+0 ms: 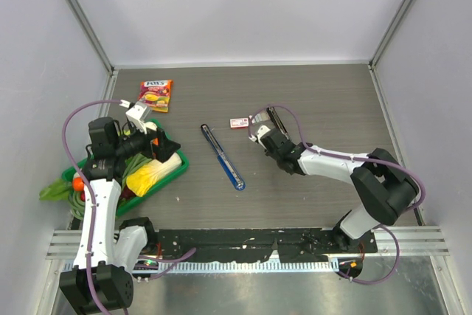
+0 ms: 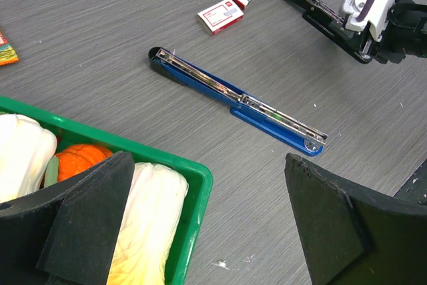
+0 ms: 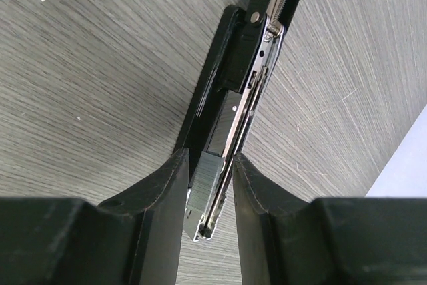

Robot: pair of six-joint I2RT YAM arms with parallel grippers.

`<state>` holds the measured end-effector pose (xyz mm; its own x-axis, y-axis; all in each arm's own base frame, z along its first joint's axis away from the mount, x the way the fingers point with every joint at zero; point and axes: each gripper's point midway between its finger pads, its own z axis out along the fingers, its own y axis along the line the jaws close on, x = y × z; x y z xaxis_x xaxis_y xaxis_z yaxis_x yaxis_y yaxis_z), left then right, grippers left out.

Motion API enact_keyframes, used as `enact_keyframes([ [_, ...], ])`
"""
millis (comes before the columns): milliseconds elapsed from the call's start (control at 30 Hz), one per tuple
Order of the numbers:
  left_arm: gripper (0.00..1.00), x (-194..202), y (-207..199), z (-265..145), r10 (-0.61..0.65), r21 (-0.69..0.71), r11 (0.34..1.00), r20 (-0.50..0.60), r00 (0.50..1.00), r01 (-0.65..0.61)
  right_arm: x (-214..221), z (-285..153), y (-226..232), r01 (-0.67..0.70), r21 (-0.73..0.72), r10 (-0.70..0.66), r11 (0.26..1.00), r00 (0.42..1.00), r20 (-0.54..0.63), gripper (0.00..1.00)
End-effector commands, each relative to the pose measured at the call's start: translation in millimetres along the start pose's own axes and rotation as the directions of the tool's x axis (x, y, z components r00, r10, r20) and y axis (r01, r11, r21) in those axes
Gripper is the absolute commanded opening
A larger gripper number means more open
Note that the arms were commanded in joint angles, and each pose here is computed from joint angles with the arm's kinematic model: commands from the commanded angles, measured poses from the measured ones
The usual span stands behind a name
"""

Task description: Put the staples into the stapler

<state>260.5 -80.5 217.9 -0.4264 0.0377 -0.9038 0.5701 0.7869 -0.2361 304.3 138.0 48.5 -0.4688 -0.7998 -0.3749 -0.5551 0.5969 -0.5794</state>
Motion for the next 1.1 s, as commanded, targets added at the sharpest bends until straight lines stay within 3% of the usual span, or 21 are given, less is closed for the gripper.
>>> enact_keyframes([
  [0, 1.0, -10.0, -0.7, -0.9, 0.033, 0.01, 0.999, 0.039, 0.999, -0.034, 0.1, 3.1, -2.8, 0.013, 0.033, -0.012, 0.999, 1.0, -0.004, 0.38],
  [667, 1.0, -8.5, -0.6, -0.7, 0.032, 0.01, 0.999, 0.036, 0.999, -0.032, 5.7, 3.8, -5.2, 0.028, 0.057, -0.027, 0.998, 0.999, -0.021, 0.25],
  [1067, 1.0, -7.6, 0.4, -0.7, 0.029, 0.008, 1.0, 0.036, 0.999, -0.03, -9.0, -8.5, -14.8, -0.024, 0.068, 0.021, 0.997, 0.999, 0.041, 0.17],
])
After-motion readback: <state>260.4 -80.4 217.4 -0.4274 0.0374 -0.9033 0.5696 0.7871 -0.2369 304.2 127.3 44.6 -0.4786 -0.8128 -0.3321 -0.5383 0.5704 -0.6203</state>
